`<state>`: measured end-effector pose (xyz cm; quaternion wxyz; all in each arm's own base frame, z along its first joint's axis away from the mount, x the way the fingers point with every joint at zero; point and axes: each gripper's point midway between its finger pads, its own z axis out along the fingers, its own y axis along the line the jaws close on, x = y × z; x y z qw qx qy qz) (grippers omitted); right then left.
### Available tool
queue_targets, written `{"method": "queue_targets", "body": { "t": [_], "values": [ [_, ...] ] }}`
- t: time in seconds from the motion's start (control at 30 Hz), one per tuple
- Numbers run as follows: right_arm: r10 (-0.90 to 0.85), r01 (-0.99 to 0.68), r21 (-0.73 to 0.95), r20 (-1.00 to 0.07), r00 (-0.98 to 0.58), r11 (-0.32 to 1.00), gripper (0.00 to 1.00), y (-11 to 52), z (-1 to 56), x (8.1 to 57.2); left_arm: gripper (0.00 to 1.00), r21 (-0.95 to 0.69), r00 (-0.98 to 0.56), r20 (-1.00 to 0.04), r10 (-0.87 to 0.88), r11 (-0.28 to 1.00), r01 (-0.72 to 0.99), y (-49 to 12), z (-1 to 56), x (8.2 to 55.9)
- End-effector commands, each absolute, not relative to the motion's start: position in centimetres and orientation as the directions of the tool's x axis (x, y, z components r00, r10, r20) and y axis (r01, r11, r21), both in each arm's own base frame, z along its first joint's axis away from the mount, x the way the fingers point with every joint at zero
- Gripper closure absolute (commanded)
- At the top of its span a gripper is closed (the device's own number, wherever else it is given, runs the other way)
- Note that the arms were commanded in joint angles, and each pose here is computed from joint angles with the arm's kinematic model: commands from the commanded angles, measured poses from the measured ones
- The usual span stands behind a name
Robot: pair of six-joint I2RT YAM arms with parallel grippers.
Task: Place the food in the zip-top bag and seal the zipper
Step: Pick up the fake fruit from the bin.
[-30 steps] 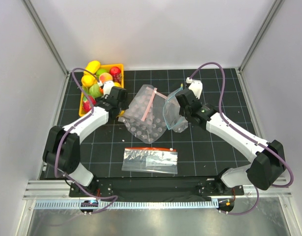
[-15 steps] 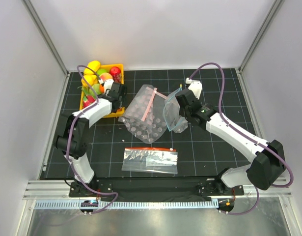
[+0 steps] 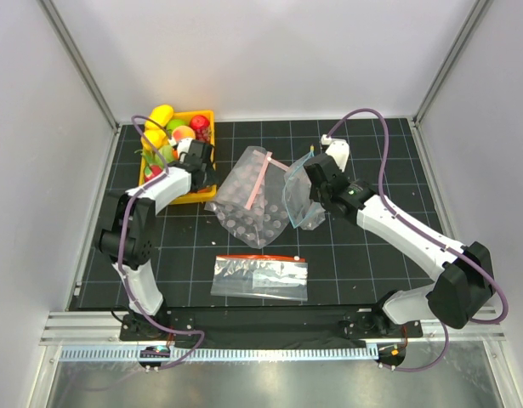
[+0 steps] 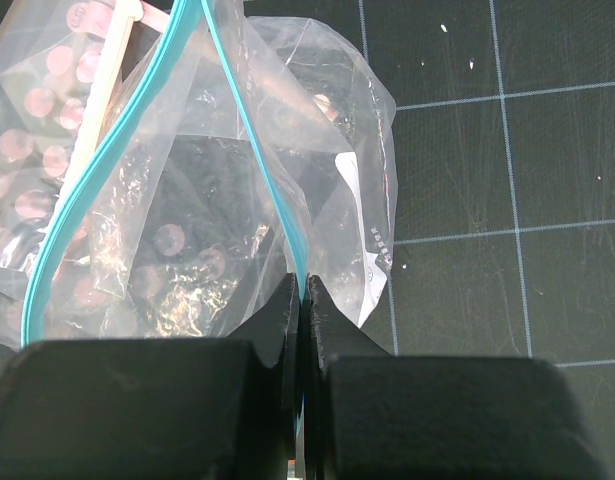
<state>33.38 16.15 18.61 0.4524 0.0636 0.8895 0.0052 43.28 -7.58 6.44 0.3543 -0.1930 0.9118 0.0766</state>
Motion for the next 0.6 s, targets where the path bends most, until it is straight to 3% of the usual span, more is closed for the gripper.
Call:
{"method": "queue_targets", "body": {
  "t": [0.0,0.3,0.57],
  "values": [
    [0.139,0.106,0.097,-0.823,-0.551,0.99,0.99,16.6,19.5,33.9,0.14,-0.076,-0.677,-0.662,-0.322,0.927,-0.367,-9.5,7.3,43.8],
    [0.139,0.105,0.097,-0.822,-0.552,0.99,0.99,16.7,19.4,34.0,0.35,-0.219,-0.567,-0.762,-0.315,0.948,-0.232,-13.0,14.0,42.2],
    [0.135,0.104,0.093,-0.828,-0.544,0.99,0.99,16.5,19.8,33.9,0.35,-0.263,-0.519,-0.797,-0.31,0.951,-0.165,-14.4,17.0,40.1]
  ]
}}
